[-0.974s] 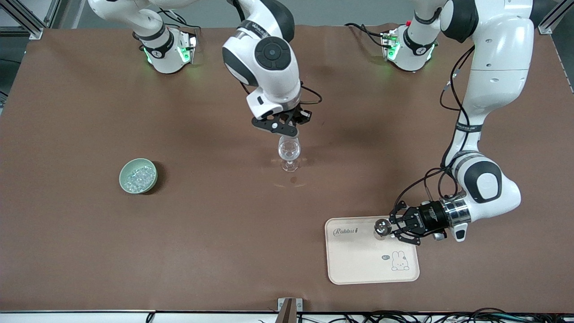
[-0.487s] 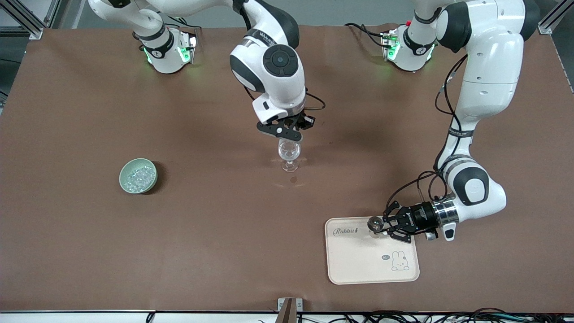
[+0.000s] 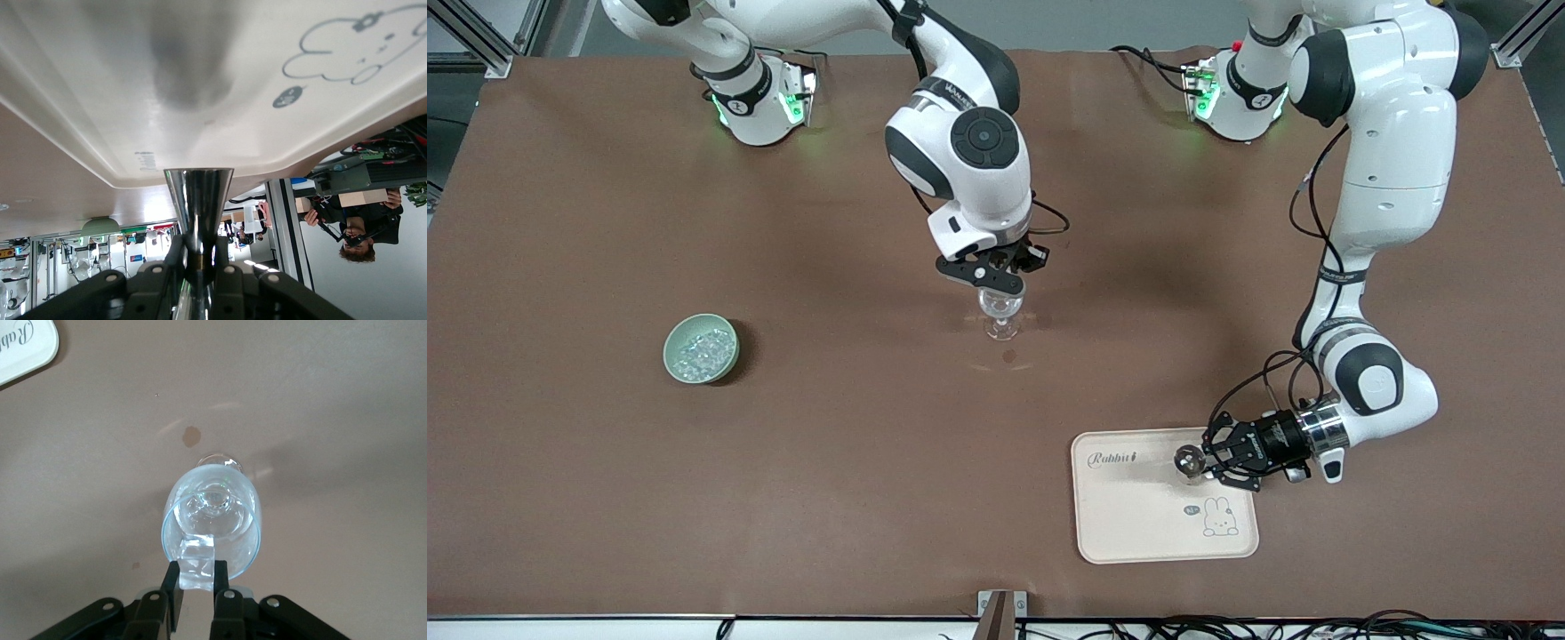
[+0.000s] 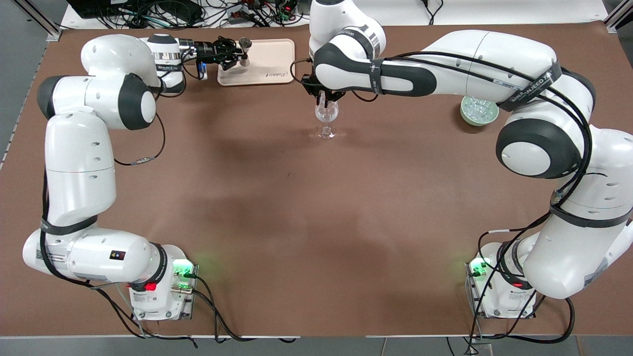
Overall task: Pour wine and add ice with both arms
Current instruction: 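Open the right gripper above the glass while the left gripper places the jigger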
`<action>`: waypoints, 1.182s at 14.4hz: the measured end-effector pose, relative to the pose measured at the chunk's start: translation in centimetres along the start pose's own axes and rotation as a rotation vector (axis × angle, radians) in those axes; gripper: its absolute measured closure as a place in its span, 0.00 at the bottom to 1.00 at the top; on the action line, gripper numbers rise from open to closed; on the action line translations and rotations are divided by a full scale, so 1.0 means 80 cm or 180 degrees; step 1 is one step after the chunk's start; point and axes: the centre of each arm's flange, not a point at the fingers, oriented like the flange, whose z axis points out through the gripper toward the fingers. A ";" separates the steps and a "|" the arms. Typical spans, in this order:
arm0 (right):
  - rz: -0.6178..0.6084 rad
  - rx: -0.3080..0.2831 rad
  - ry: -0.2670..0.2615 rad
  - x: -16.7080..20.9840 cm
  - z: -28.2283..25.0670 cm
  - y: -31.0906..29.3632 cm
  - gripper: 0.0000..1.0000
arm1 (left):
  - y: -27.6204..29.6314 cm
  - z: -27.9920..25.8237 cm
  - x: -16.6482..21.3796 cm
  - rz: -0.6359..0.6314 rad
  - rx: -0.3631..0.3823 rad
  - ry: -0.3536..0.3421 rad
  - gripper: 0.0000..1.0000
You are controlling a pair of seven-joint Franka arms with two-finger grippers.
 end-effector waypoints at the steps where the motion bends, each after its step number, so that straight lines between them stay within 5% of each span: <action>1: -0.0001 0.0000 0.0004 0.000 0.000 0.000 0.78 | -0.002 0.002 0.005 -0.0012 0.0009 0.0007 0.79; 9: -0.0028 -0.0038 0.0024 -0.001 0.008 -0.001 0.74 | -0.004 0.006 0.016 -0.0107 -0.0097 -0.0076 0.79; 16: -0.0004 0.0018 0.0062 0.007 -0.011 -0.004 0.11 | -0.004 -0.004 0.035 -0.0167 -0.0245 -0.0135 0.79; 17: 0.0018 -0.0002 0.0094 0.018 -0.027 0.001 0.01 | -0.004 -0.006 0.037 -0.0176 -0.0264 -0.0139 0.73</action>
